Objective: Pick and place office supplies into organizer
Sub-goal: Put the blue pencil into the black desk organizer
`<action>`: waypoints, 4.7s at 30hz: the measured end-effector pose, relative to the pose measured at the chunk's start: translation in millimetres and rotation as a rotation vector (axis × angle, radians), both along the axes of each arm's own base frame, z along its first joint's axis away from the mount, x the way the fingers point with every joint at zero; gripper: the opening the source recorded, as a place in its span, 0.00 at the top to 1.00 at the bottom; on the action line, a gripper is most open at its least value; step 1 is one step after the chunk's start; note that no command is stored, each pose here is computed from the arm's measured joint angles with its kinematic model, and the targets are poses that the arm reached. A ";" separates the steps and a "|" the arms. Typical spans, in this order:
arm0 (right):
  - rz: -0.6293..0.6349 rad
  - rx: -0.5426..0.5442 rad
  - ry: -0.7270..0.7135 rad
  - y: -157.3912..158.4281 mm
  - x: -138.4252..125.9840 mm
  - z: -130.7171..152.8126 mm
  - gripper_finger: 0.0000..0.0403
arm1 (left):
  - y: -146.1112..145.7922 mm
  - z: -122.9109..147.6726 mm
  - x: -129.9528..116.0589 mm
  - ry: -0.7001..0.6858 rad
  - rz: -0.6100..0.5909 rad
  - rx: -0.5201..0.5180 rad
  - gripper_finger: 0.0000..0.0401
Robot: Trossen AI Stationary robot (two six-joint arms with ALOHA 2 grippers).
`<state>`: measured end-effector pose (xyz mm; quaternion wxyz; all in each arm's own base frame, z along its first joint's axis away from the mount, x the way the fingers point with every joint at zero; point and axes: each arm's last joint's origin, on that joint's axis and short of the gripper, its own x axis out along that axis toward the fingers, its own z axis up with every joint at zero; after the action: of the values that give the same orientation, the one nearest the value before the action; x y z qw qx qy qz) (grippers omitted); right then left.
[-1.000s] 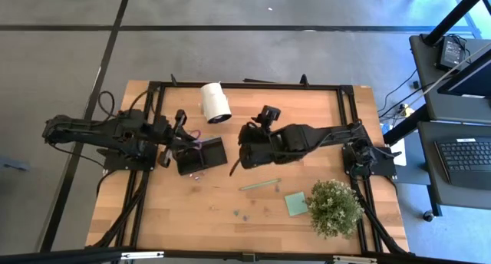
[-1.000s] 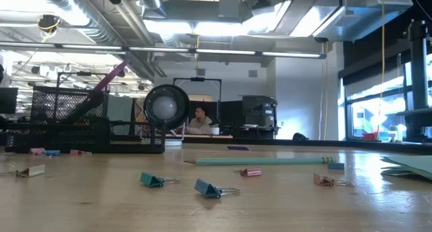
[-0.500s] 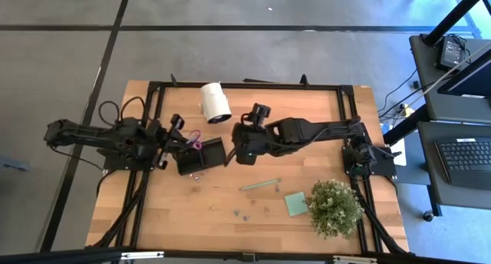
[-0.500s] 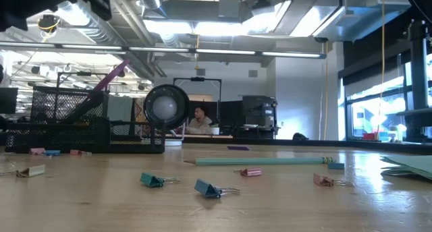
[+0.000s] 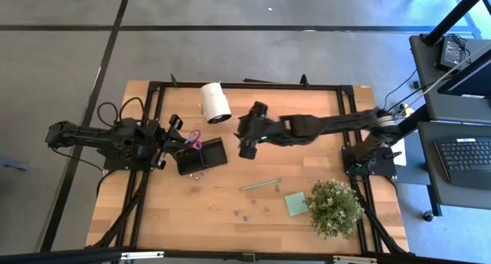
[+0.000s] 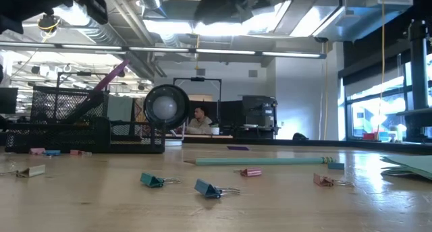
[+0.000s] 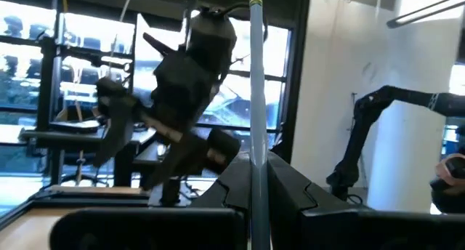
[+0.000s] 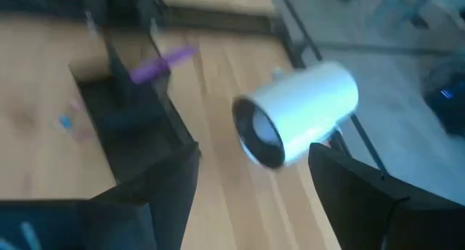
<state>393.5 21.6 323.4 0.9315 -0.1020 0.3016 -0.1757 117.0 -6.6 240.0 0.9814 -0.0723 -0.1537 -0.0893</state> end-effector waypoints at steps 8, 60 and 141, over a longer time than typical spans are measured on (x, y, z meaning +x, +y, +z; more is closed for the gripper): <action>0.115 0.058 -0.348 -16.5 -67.7 -39.9 0.35 | 1.7 -2.7 1.2 0.030 0.057 -0.016 0.96; 0.403 0.170 -0.727 -33.2 -83.1 -63.0 0.39 | 8.9 -59.9 5.4 0.197 0.303 -0.097 0.96; 0.629 0.198 -0.654 -58.5 54.1 -52.3 0.94 | 3.2 -44.5 5.5 0.105 0.140 0.069 0.56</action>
<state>447.6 -36.9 271.1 0.9911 -0.0384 -0.0381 0.1219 122.5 -3.5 195.5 0.9939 -0.0321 -0.1035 -0.0216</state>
